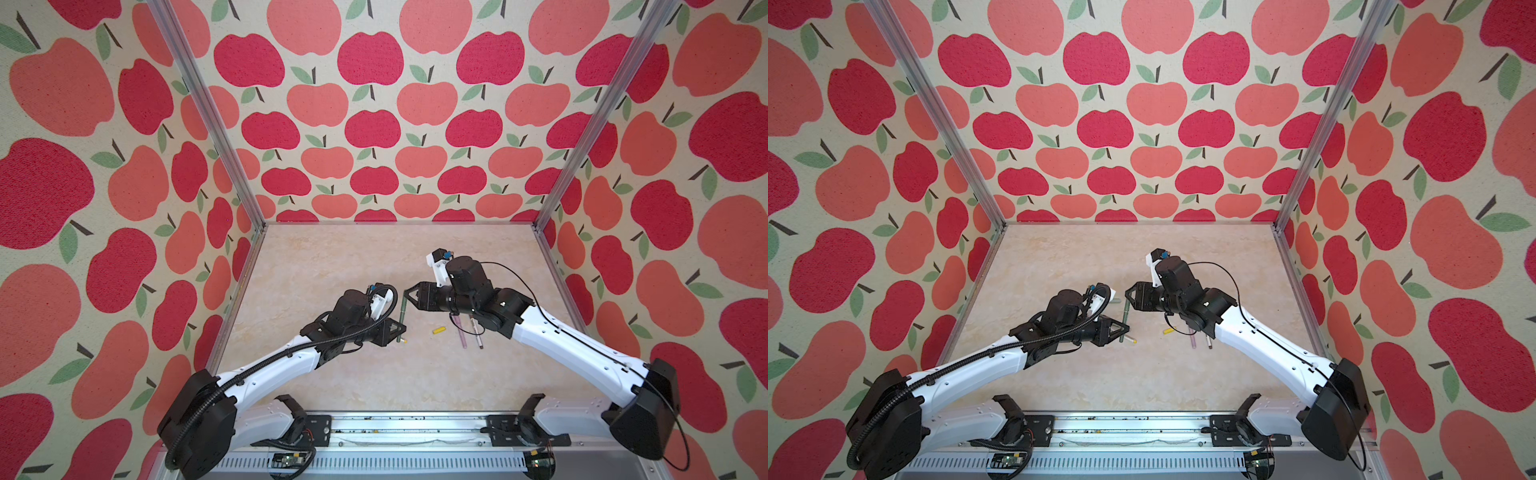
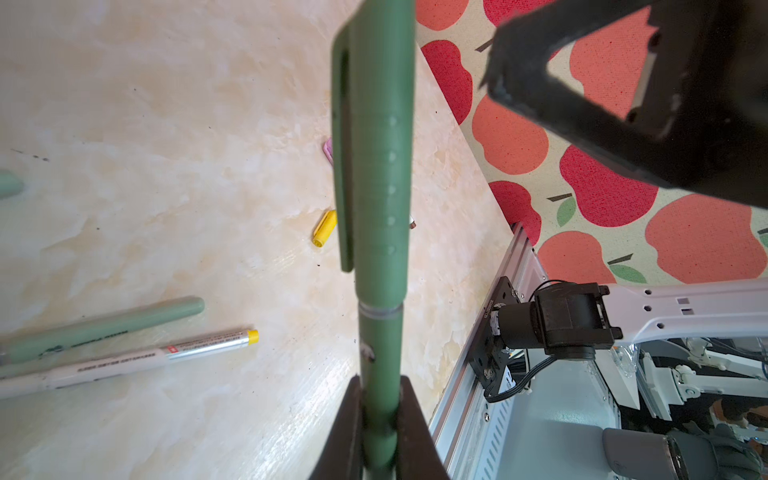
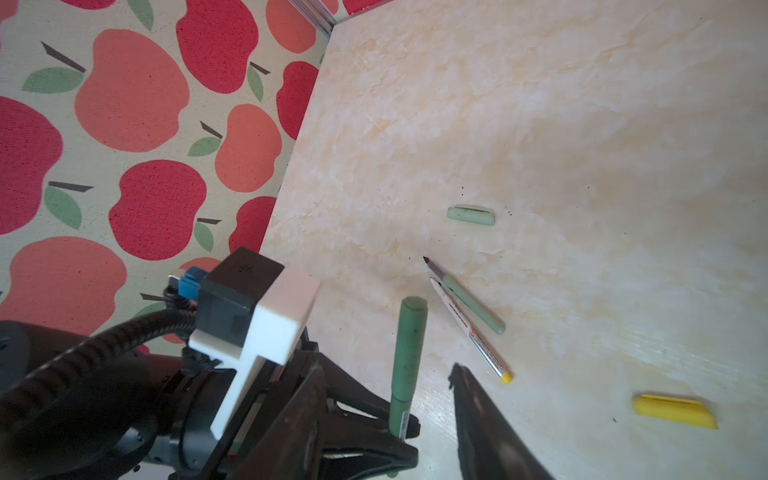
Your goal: Insert the pens into the pen caps
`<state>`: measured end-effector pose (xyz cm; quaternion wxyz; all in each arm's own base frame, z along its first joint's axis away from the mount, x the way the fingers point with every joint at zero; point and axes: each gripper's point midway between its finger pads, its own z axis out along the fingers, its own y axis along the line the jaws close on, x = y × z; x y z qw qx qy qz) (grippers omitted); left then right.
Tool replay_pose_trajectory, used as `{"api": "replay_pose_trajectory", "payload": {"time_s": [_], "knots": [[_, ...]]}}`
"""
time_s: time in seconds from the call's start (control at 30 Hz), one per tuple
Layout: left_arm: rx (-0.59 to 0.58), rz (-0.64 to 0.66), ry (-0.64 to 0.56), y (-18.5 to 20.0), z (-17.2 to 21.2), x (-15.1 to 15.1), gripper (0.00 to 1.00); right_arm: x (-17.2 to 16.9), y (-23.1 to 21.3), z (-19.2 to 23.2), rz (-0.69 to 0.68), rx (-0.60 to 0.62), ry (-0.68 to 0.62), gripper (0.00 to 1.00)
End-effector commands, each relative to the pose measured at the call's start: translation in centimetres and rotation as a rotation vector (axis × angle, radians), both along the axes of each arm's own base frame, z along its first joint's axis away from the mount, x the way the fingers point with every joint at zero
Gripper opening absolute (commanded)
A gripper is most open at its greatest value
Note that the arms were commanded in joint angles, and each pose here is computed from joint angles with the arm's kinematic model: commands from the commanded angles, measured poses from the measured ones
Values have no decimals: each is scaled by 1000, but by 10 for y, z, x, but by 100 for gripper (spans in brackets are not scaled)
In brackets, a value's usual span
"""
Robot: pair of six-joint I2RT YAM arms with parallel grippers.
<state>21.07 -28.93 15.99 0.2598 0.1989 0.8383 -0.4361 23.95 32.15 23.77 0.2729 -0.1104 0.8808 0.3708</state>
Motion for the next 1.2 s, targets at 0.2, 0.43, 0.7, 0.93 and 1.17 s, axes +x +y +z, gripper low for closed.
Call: {"api": "replay_pose_trajectory", "payload": {"time_s": [0.2,0.43,0.7,0.93,1.17], "knots": [[19,-3,-69,0,11,2,0,15,13,-6,8,-48,6,50],[14,5,-79,0,13,2,0,15,22,-18,26,-79,31,40],[6,49,-124,2,23,11,0,8,27,-28,43,-96,66,18],[-9,100,-194,3,39,27,0,2,32,-36,65,-87,112,9],[-97,206,-334,21,92,54,0,-6,30,-54,73,-95,158,6]]}}
